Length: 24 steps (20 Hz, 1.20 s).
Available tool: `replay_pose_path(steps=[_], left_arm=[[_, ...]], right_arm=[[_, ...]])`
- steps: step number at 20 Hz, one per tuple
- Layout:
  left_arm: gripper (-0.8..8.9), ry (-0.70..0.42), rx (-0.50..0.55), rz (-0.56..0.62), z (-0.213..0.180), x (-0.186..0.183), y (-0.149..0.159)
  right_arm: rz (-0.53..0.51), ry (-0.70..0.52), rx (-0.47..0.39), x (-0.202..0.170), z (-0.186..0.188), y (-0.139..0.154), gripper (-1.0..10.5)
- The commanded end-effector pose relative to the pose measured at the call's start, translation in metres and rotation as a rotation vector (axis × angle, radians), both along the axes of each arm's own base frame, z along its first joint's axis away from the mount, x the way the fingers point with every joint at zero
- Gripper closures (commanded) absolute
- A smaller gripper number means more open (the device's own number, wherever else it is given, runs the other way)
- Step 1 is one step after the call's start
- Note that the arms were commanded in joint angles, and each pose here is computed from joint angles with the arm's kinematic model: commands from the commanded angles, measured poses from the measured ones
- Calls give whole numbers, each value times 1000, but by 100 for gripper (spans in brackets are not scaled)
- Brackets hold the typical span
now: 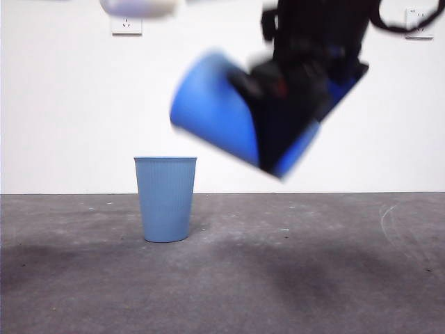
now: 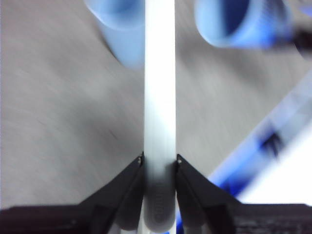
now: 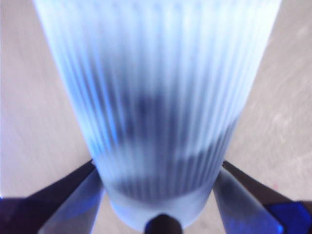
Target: Pick up the cup brush,pick up the cup,insert the brush into the cup,clean the cup,put the cup brush back,put the cup back to the fixed position on the table
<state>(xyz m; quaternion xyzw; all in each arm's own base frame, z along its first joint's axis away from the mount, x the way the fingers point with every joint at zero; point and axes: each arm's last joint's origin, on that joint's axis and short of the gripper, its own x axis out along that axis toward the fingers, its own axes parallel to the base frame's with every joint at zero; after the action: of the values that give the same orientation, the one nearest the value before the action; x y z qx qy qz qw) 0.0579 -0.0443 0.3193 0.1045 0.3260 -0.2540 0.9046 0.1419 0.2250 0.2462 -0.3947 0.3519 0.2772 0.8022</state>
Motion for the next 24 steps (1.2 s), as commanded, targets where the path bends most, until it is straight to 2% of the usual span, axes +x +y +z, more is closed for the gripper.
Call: replay_pose_path(steps=[1,2,5,9,13,16,19,24], left_arm=[[823,-28,-71,184,1,6,0],[823,-45,-85,224,3,8,-1],[823,-58,-130,244,3,23,-10],[823,37,-167,303,-22,53,-24],[823,135,-330,385,-60,92,-24],[823,185,-327,473,-80,113,-14],[823,191,-380,473,-89,136,-7],[822,275,-375,465,-122,170,-16]], right_arm=[[-83,-34,201,-4,23,-5,959],[-97,-54,266,-7,32,-9,959],[-98,-116,402,-14,58,-22,959],[-104,-168,532,-27,84,-45,959],[-100,-198,593,-41,100,-70,959],[-114,-194,610,-51,106,-88,959],[-128,-204,645,-58,111,-100,959],[-134,-202,656,-58,111,-101,959]])
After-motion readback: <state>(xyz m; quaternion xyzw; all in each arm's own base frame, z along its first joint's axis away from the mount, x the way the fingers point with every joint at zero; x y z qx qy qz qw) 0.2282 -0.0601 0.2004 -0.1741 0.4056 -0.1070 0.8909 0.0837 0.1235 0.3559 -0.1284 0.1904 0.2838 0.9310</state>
